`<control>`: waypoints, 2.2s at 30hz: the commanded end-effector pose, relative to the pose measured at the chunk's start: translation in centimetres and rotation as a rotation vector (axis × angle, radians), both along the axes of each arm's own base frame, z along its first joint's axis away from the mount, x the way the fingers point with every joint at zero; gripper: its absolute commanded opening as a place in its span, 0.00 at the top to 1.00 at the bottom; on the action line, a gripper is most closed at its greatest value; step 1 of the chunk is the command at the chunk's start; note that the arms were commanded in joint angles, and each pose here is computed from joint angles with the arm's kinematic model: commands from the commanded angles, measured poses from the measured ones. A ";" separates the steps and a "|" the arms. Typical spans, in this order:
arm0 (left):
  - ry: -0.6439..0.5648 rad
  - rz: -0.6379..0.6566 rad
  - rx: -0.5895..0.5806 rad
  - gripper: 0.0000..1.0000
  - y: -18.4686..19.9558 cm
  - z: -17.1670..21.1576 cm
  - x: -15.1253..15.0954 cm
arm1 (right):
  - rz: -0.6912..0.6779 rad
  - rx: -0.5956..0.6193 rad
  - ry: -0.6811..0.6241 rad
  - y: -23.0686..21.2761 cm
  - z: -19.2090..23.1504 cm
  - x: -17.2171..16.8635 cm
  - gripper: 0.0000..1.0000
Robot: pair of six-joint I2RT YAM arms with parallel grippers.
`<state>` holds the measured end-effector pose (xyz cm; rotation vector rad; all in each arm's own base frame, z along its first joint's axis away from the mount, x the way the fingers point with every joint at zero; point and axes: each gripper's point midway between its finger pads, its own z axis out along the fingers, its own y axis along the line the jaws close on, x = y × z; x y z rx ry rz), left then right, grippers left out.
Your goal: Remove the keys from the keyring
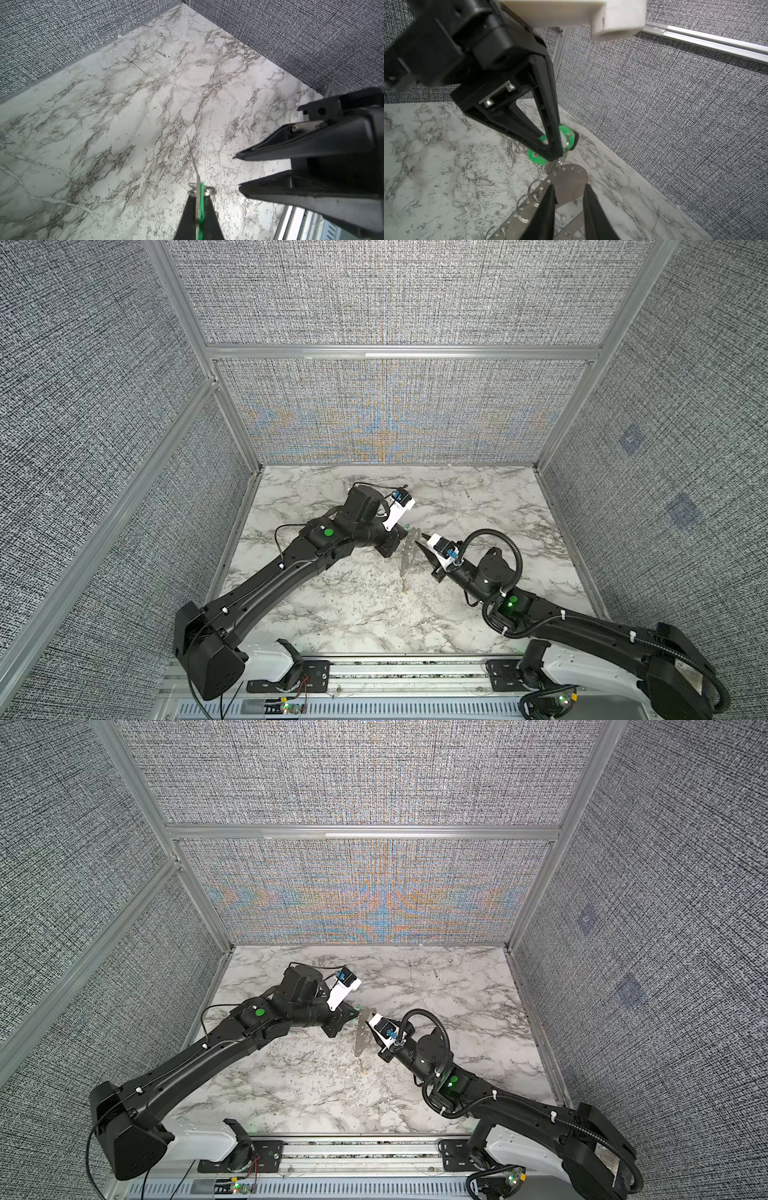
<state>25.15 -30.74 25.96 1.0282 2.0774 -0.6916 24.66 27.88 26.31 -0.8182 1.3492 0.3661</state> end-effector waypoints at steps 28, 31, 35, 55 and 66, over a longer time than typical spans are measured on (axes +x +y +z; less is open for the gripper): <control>-0.018 -0.126 -0.048 1.00 -1.3 0.9 -1.4 | -0.015 -0.015 0.134 1.2 -0.5 1.1 0.83; -0.015 -0.133 -0.048 1.00 -1.4 0.8 -1.5 | -0.014 -0.011 0.129 1.1 -0.4 1.1 0.84; -0.011 -0.135 -0.043 1.00 -1.4 0.6 -1.5 | -0.020 -0.016 0.128 1.1 -0.4 1.2 0.85; 0.000 -0.152 -0.048 1.00 -1.8 0.7 -1.6 | -0.032 -0.029 0.094 1.0 0.0 1.4 0.80; 0.006 -0.155 -0.036 1.00 -1.8 0.5 -1.6 | -0.011 -0.019 0.060 0.9 0.3 0.9 0.95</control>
